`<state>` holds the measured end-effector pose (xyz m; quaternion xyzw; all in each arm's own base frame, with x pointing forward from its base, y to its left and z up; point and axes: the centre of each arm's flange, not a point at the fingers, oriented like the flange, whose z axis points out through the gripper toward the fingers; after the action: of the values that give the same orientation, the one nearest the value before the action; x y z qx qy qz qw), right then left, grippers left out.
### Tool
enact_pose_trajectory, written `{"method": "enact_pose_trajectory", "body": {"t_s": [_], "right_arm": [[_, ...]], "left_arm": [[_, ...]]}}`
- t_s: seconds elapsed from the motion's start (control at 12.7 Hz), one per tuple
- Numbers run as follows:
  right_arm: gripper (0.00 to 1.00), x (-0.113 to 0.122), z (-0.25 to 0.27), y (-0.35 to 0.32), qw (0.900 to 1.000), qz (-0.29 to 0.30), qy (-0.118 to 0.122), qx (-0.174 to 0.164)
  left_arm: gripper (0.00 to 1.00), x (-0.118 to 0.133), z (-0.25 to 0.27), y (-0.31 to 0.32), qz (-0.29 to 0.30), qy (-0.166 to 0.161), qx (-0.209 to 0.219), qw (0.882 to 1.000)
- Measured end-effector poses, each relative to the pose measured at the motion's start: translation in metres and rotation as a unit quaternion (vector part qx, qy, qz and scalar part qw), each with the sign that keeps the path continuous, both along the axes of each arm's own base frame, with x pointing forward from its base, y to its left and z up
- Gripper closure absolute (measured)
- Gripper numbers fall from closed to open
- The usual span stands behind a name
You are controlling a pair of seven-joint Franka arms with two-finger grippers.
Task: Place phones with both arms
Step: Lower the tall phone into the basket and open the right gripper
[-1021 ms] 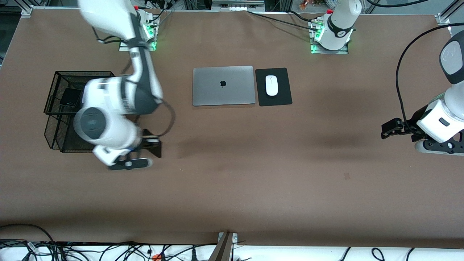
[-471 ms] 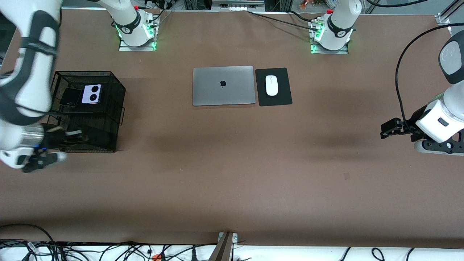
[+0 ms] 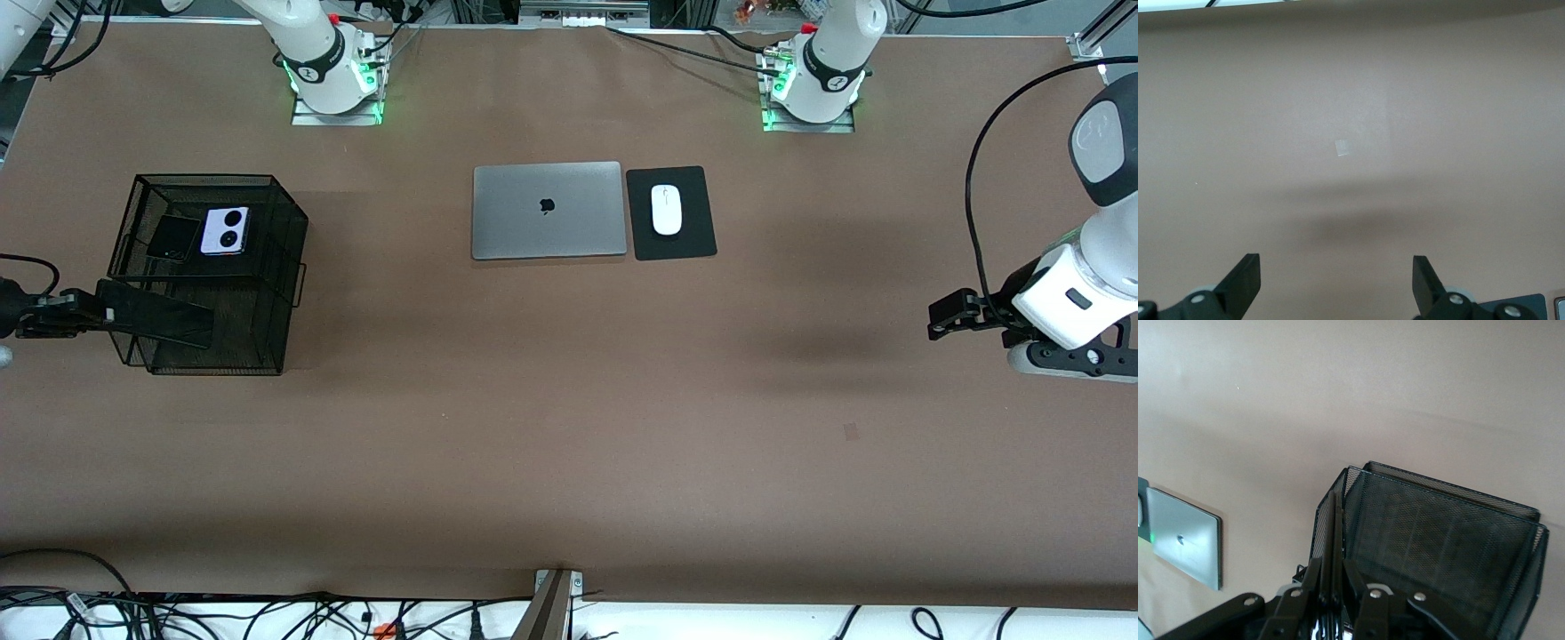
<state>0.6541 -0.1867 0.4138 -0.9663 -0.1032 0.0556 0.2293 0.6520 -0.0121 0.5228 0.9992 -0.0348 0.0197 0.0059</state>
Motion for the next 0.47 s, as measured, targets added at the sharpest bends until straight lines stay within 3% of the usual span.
{"method": "enact_pose_trajectory", "body": {"t_s": [0.31, 0.47], "right_arm": [[0.83, -0.008, -0.072, -0.019, 0.998, 0.010, 0.034, 0.055], [0.83, -0.013, -0.098, -0.031, 0.997, 0.020, 0.035, 0.072]], "left_arm": [[0.00, 0.000, 0.000, 0.000, 0.000, 0.000, 0.000, 1.000], [0.00, 0.000, 0.000, 0.000, 0.000, 0.000, 0.000, 1.000]]}}
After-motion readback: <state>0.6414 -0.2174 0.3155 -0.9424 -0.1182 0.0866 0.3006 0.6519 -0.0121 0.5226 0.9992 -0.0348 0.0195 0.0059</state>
